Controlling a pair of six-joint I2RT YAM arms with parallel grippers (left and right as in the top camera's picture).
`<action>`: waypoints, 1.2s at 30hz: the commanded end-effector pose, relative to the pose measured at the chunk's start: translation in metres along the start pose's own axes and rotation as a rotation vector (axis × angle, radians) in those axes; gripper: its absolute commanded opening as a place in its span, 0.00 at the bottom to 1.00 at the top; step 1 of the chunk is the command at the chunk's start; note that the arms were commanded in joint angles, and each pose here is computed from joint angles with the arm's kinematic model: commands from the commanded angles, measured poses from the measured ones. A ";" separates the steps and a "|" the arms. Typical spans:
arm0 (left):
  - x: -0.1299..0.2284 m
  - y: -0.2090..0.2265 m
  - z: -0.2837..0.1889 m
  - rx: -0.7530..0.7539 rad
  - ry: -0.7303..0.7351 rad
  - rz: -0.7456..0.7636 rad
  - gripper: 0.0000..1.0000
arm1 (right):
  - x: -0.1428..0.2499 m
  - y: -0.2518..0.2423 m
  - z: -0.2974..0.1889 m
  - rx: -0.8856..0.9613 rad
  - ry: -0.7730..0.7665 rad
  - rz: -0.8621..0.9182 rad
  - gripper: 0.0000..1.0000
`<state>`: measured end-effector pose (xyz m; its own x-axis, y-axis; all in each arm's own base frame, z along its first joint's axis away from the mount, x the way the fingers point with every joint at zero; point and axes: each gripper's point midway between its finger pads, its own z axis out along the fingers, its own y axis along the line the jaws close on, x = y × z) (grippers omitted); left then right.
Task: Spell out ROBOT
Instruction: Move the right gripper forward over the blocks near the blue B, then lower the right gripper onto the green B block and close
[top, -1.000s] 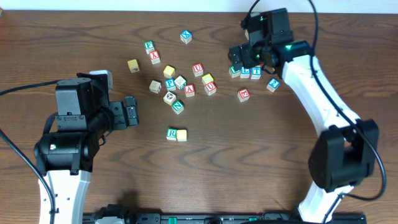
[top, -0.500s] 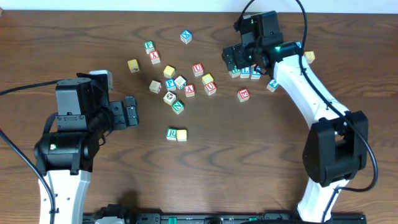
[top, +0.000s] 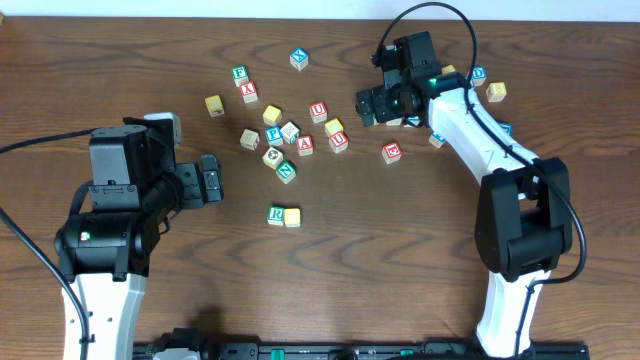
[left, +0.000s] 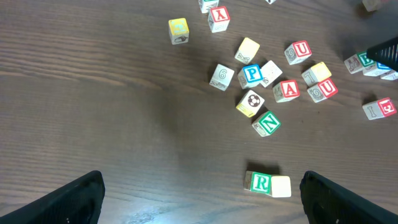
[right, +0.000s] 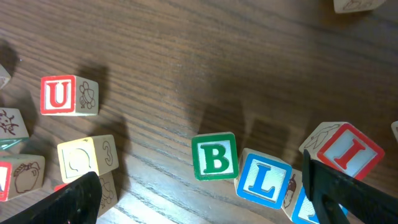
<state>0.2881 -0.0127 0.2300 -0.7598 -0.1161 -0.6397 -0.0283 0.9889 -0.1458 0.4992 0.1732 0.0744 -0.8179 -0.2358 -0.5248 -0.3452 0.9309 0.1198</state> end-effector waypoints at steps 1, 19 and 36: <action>-0.006 -0.002 -0.005 0.011 -0.017 0.004 0.99 | 0.004 0.009 0.007 -0.004 0.018 -0.002 0.98; -0.006 -0.002 -0.005 0.011 -0.017 0.004 0.99 | 0.006 0.034 0.013 0.015 0.021 -0.057 0.94; -0.006 -0.002 -0.005 0.011 -0.017 0.004 0.99 | 0.015 0.020 0.032 0.077 0.042 -0.047 0.94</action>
<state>0.2881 -0.0127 0.2300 -0.7598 -0.1161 -0.6397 -0.0283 0.9889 -0.1458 0.4919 0.1974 0.0516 -0.8124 -0.2994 -0.5004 -0.3648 0.9304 0.0355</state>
